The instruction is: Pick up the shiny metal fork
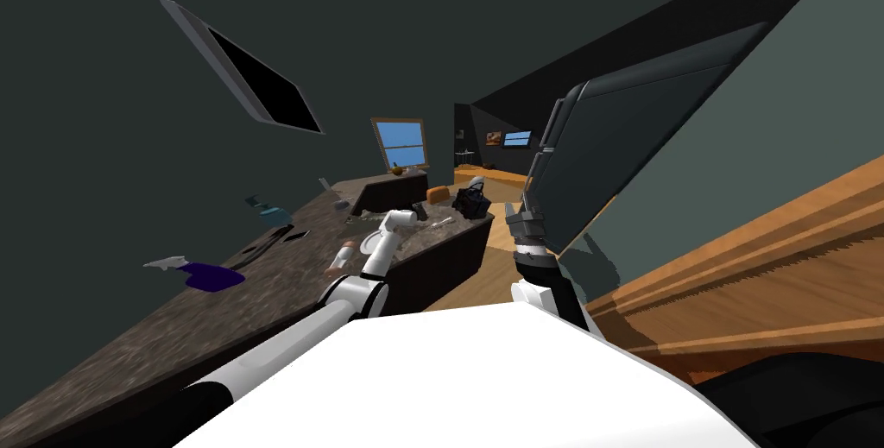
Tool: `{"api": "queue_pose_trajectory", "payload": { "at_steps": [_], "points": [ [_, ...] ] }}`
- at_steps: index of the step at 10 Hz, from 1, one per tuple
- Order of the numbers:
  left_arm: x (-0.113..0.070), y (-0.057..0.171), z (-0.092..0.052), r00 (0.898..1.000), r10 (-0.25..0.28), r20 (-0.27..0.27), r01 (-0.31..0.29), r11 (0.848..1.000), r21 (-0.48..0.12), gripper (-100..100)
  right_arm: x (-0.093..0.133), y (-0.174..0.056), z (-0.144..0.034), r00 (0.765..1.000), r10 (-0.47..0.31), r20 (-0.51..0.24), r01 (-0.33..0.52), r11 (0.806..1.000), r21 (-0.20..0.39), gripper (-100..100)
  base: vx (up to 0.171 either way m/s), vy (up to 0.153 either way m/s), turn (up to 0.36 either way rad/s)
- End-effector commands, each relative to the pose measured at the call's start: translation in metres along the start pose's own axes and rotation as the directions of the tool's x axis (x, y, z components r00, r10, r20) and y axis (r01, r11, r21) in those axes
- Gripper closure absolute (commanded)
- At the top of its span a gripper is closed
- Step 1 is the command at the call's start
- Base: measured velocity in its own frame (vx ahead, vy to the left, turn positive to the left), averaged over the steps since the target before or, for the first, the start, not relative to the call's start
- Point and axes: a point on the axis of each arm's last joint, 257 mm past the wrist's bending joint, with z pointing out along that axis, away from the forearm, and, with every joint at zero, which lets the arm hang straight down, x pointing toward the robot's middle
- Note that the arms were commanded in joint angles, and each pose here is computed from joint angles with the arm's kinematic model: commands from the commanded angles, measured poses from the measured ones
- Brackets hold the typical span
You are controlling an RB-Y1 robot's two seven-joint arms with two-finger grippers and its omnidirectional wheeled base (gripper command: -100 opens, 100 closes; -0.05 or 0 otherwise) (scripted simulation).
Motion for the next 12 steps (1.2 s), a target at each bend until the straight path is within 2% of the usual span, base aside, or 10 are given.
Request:
{"api": "queue_pose_trajectory", "payload": {
  "at_steps": [1, 2, 4, 5, 6, 7, 8, 9, 11, 12],
  "points": [
    [-0.009, 0.011, 0.006, 0.999, -0.011, 0.031, 0.012, 0.999, -0.046, -100, 0.0, 0.0, 0.0, 1.0, 0.0, 0.0, 0.0, 1.0, 0.0, 0, 0.028, -0.025, 0.035],
    [-0.011, 0.013, 0.007, 0.999, -0.012, 0.035, 0.014, 0.999, -0.051, -100, 0.0, 0.0, 0.0, 1.0, 0.0, 0.0, 0.0, 1.0, 0.0, 0, 0.013, -0.01, -0.007],
    [-0.019, 0.026, 0.012, 0.997, -0.027, 0.077, 0.036, 0.993, -0.116, -100, 0.0, 0.0, 0.0, 1.0, 0.0, 0.0, 0.0, 1.0, 0.0, 0, 0.026, -0.024, 0.046],
    [-0.016, 0.026, 0.012, 0.995, -0.036, 0.091, 0.05, 0.988, -0.149, -100, 0.0, 0.0, 0.0, 1.0, 0.0, 0.0, 0.0, 1.0, 0.0, 0, 0.031, -0.04, 0.066],
    [-0.025, 0.036, 0.014, 0.993, -0.038, 0.114, 0.058, 0.983, -0.174, -100, 0.0, 0.0, 0.0, 1.0, 0.0, 0.0, 0.0, 1.0, 0.0, 0, 0.032, -0.04, 0.025],
    [-0.023, 0.038, 0.014, 0.99, -0.047, 0.13, 0.073, 0.976, -0.207, -100, 0.0, 0.0, 0.0, 1.0, 0.0, 0.0, 0.0, 1.0, 0.0, 0, 0.032, -0.04, 0.044],
    [-0.035, 0.051, 0.016, 0.986, -0.048, 0.158, 0.085, 0.968, -0.237, -100, 0.0, 0.0, 0.0, 1.0, 0.0, 0.0, 0.0, 1.0, 0.0, 0, 0.037, -0.031, 0.027],
    [-0.036, 0.051, 0.016, 0.986, -0.048, 0.159, 0.085, 0.968, -0.238, -100, 0.0, 0.0, 0.0, 1.0, 0.0, 0.0, 0.0, 1.0, 0.0, 0, 0.027, -0.013, 0.0],
    [-0.043, 0.064, 0.016, 0.979, -0.055, 0.197, 0.112, 0.95, -0.293, -100, 0.0, 0.0, 0.0, 1.0, 0.0, 0.0, 0.0, 1.0, 0.0, 0, 0.038, -0.027, 0.035],
    [-0.042, 0.07, 0.013, 0.974, -0.058, 0.218, 0.13, 0.935, -0.331, -100, 0.0, 0.0, 0.0, 1.0, 0.0, 0.0, 0.0, 1.0, 0.0, 0, 0.048, -0.04, 0.051]
  ]
}}
